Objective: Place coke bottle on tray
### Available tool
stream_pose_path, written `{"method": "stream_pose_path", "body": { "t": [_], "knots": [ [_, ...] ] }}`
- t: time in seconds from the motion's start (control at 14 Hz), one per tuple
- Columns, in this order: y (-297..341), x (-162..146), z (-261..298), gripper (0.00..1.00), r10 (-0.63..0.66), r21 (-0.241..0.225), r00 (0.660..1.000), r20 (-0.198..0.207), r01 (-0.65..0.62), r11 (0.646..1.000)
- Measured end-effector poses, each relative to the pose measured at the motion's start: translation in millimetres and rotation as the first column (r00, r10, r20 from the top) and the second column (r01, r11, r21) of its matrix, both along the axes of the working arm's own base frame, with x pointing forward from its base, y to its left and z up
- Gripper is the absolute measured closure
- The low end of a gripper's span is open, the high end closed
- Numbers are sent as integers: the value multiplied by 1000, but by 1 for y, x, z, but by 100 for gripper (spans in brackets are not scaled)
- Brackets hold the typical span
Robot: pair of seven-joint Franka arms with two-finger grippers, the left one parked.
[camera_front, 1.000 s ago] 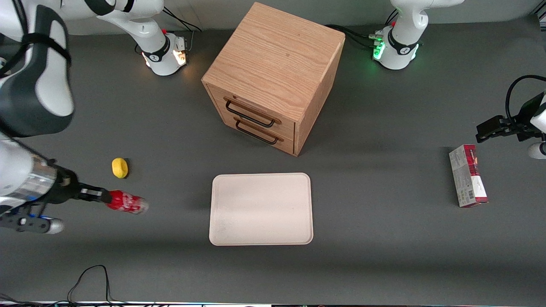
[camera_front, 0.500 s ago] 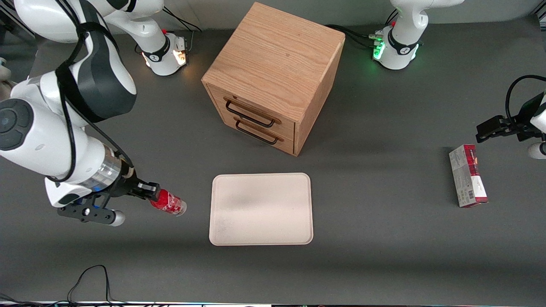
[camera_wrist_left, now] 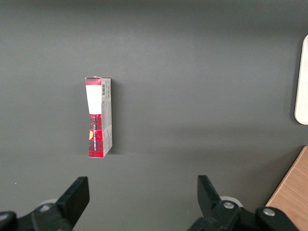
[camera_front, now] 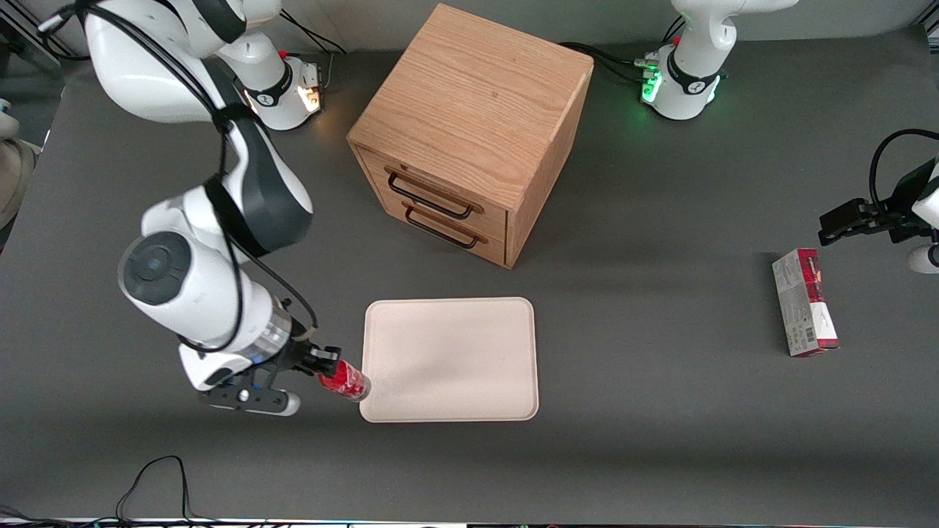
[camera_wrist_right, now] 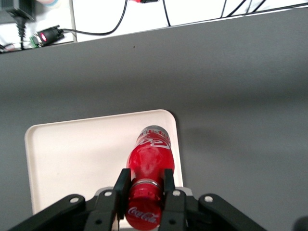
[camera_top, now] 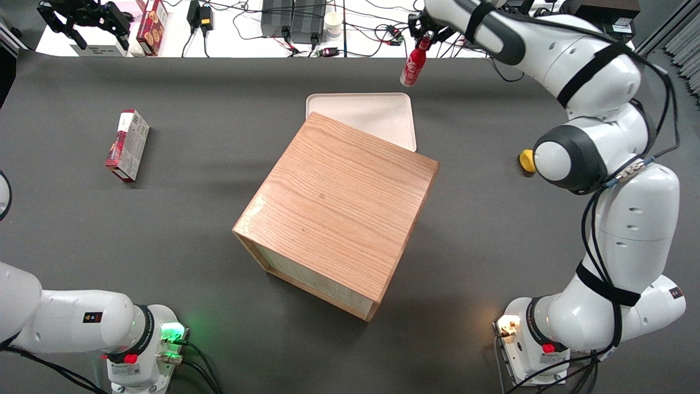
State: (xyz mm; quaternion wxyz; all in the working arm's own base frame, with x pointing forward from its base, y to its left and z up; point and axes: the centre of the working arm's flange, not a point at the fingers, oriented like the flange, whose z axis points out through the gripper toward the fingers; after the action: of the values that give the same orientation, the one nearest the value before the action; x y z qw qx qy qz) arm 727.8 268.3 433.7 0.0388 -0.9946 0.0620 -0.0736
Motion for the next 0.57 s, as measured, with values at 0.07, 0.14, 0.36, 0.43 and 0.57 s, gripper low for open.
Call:
{"method": "stream_pose_path", "body": {
  "t": [0.07, 0.14, 0.36, 0.43, 0.57],
  "knots": [
    [7, 3, -21, 69, 12, -13, 1000, 1, -12, 1000],
    [13, 6, -43, 69, 22, -22, 1000, 0, -22, 1000],
    [20, 8, -90, 69, 60, -39, 998, -32, -61, 997],
    [20, 8, -97, 69, 70, -42, 997, -40, -72, 997],
    [20, 9, -104, 69, 83, -42, 996, -38, -84, 996]
  ]
}}
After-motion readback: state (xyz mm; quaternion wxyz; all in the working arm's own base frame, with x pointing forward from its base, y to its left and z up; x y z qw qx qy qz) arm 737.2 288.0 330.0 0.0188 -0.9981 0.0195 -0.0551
